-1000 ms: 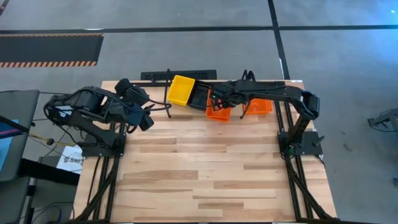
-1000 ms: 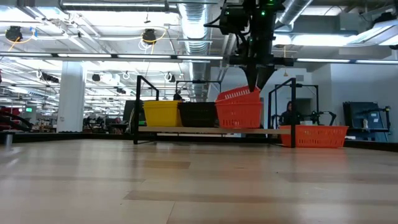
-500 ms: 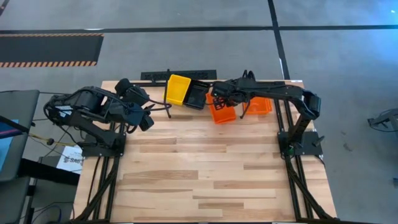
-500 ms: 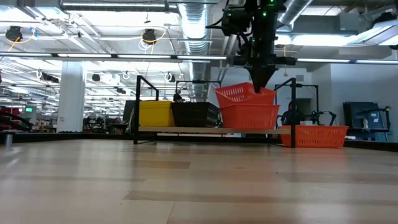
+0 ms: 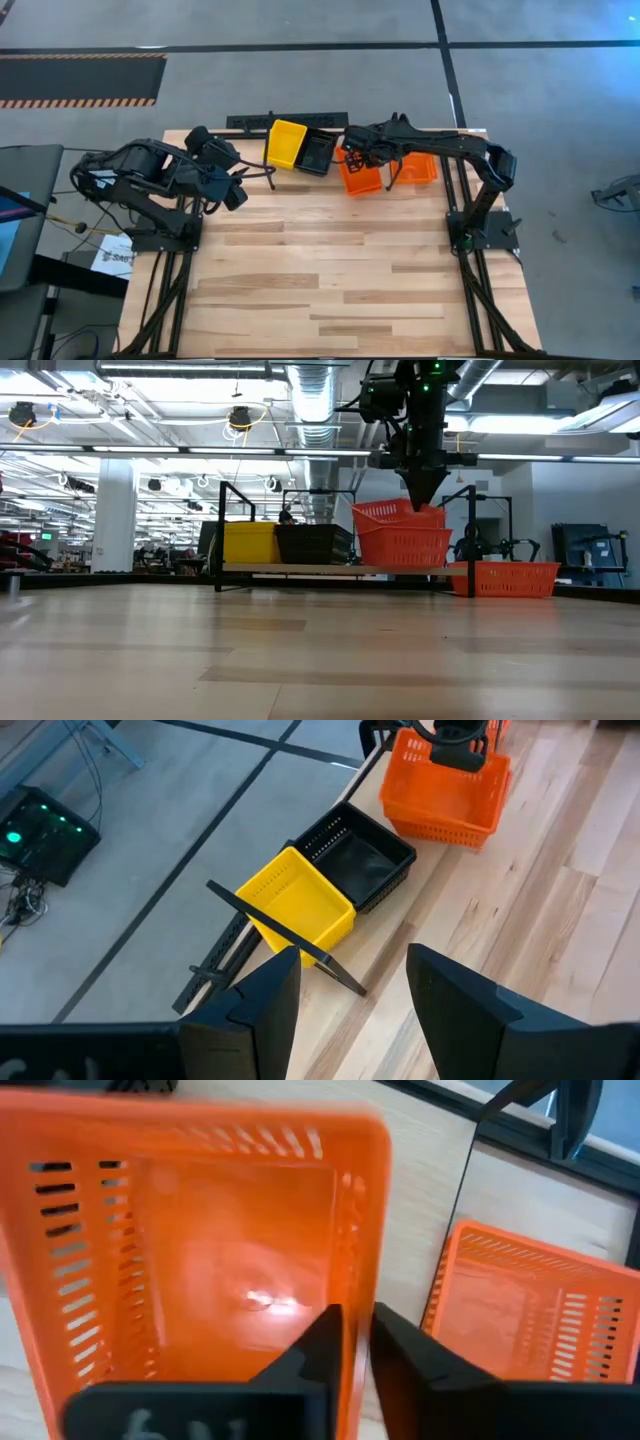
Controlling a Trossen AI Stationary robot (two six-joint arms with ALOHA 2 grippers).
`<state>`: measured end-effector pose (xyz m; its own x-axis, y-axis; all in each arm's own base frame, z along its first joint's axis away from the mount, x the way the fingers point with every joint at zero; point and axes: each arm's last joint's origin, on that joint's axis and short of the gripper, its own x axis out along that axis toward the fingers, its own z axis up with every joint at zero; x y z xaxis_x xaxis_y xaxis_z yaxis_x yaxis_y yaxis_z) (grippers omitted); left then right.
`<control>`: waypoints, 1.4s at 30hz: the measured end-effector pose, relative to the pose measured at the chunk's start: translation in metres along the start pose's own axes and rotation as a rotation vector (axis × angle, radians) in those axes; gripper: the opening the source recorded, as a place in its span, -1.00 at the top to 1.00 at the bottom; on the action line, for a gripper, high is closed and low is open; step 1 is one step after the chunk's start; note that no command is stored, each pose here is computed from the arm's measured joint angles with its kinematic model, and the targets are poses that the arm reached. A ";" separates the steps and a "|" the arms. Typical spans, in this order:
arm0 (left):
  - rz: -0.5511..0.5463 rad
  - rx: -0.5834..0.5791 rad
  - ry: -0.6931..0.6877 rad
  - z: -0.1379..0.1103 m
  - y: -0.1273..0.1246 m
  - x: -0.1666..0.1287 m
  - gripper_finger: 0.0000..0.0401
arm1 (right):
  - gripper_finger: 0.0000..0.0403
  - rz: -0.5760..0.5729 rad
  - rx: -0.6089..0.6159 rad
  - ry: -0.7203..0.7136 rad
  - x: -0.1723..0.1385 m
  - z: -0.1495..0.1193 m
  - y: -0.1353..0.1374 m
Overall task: Stack baskets on shelf by color
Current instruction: Stack the orange bin on top of the other orange bin on the shelf
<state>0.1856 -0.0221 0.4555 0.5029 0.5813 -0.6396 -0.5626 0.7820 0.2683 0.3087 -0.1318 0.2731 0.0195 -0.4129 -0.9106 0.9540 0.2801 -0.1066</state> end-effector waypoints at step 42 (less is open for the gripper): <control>0.003 -0.056 -0.002 0.000 0.000 0.000 0.13 | 0.98 0.156 -0.170 -0.365 -0.012 0.020 0.032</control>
<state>0.1857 -0.0220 0.4555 0.5021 0.5844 -0.6375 -0.6001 0.7662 0.2298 0.3447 -0.1355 0.2887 0.2931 -0.6253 -0.7232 0.8692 0.4893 -0.0708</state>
